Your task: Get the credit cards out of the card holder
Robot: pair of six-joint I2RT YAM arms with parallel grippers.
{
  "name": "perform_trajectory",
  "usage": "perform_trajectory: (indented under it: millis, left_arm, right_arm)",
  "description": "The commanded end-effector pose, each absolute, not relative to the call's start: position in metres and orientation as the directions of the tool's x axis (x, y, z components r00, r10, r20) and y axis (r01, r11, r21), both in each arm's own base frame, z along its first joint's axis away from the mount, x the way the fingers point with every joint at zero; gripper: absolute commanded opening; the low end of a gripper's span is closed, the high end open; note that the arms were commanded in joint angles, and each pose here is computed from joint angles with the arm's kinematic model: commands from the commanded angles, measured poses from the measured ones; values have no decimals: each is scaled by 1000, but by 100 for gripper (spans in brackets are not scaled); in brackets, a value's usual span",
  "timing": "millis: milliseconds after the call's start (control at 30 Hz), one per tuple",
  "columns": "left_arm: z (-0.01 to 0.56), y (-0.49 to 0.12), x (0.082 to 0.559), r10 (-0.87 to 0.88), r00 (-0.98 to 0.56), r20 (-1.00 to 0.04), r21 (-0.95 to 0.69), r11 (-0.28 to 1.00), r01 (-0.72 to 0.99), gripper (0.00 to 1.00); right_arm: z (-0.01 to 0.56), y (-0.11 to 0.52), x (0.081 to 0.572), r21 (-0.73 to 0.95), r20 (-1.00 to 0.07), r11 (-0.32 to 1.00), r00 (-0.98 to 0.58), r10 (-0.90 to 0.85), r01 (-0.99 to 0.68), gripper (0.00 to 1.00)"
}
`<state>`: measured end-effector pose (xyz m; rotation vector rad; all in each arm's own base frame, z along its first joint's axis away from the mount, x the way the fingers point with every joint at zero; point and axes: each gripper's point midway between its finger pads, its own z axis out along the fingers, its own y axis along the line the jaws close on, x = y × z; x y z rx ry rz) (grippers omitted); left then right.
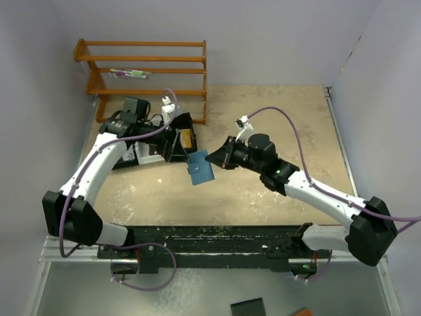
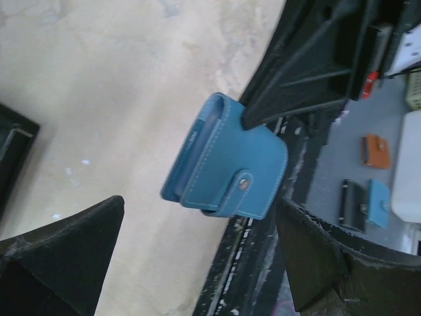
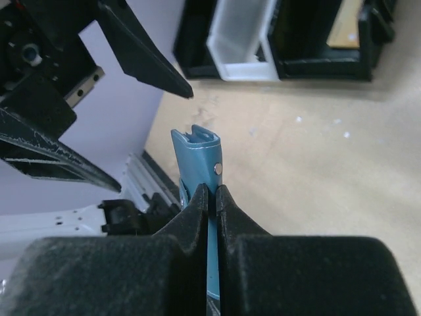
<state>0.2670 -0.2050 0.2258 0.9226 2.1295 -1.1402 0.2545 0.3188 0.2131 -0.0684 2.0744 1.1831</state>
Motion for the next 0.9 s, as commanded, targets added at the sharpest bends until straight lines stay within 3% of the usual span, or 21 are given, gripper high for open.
perform_trajectory:
  millis: [0, 133, 467, 567, 633, 700, 867]
  left_arm:
    - [291, -218, 234, 200, -566, -800, -513, 262, 818, 99]
    - [306, -218, 226, 178, -556, -812, -510, 250, 823, 99]
    - [300, -212, 234, 133, -590, -796, -514, 366, 776, 98]
    - [304, -213, 230, 126, -584, -802, -514, 355, 781, 87]
    - [309, -216, 224, 119, -600, -791, -544, 311, 779, 68]
    - [311, -220, 216, 119, -630, -767, -591, 250, 767, 57]
    - [324, -227, 199, 129, -683, -719, -676, 96, 731, 48]
  right_arm:
    - [300, 326, 245, 713, -698, 404, -638, 326, -573, 0]
    - [327, 326, 234, 701, -713, 330, -619, 330, -632, 0]
    - [359, 325, 221, 687, -723, 254, -601, 341, -681, 0]
    - [366, 323, 220, 681, -727, 255, -592, 348, -687, 0]
    - [367, 323, 220, 681, -727, 253, -591, 351, -687, 0]
    - [366, 325, 222, 685, -722, 249, -595, 353, -684, 0]
    - [364, 332, 226, 693, -714, 227, -606, 352, -685, 0]
